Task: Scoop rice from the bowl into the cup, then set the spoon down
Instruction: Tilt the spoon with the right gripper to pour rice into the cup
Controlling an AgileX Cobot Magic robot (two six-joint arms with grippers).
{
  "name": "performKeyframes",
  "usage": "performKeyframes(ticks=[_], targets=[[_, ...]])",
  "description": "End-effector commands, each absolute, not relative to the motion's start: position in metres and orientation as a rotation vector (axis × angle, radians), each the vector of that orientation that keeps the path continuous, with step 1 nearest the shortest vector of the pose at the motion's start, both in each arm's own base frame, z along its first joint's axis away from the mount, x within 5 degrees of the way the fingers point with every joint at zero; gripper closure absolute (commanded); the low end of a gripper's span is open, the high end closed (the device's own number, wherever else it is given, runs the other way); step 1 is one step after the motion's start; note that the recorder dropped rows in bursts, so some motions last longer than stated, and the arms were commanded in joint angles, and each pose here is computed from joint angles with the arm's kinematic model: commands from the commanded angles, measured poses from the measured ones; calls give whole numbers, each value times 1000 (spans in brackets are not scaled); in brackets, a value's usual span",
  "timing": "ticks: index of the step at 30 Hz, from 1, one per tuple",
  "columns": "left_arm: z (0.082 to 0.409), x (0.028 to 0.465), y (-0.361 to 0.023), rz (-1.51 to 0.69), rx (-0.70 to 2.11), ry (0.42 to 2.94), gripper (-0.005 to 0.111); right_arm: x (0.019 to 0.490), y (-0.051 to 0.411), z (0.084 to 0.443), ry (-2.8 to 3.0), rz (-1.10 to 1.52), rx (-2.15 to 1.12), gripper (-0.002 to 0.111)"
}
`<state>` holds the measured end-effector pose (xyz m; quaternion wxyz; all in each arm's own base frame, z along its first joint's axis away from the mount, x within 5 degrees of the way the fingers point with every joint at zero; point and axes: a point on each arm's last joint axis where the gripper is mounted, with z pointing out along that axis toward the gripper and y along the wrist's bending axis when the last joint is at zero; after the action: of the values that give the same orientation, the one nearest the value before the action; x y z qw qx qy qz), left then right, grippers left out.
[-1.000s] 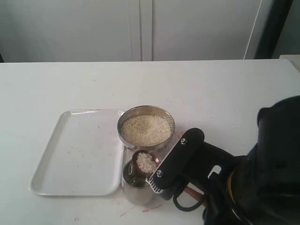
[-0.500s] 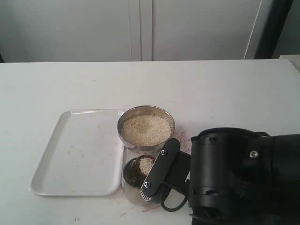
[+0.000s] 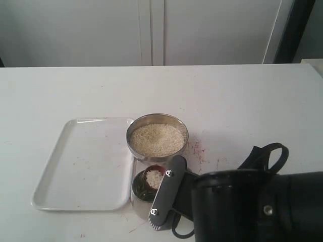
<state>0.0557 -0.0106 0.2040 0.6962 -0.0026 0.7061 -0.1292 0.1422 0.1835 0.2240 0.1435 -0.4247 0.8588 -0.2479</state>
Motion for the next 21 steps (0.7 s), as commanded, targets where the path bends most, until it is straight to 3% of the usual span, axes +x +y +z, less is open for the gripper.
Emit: performKeyframes(ticks=[1,21], targets=[[206,55,-11,-299,-8,1566,92,143,184,227,2405,-768,-1206,108],[206,55,-11,-299,-8,1566,92,146,184,229,2363,-793,-1213,108]])
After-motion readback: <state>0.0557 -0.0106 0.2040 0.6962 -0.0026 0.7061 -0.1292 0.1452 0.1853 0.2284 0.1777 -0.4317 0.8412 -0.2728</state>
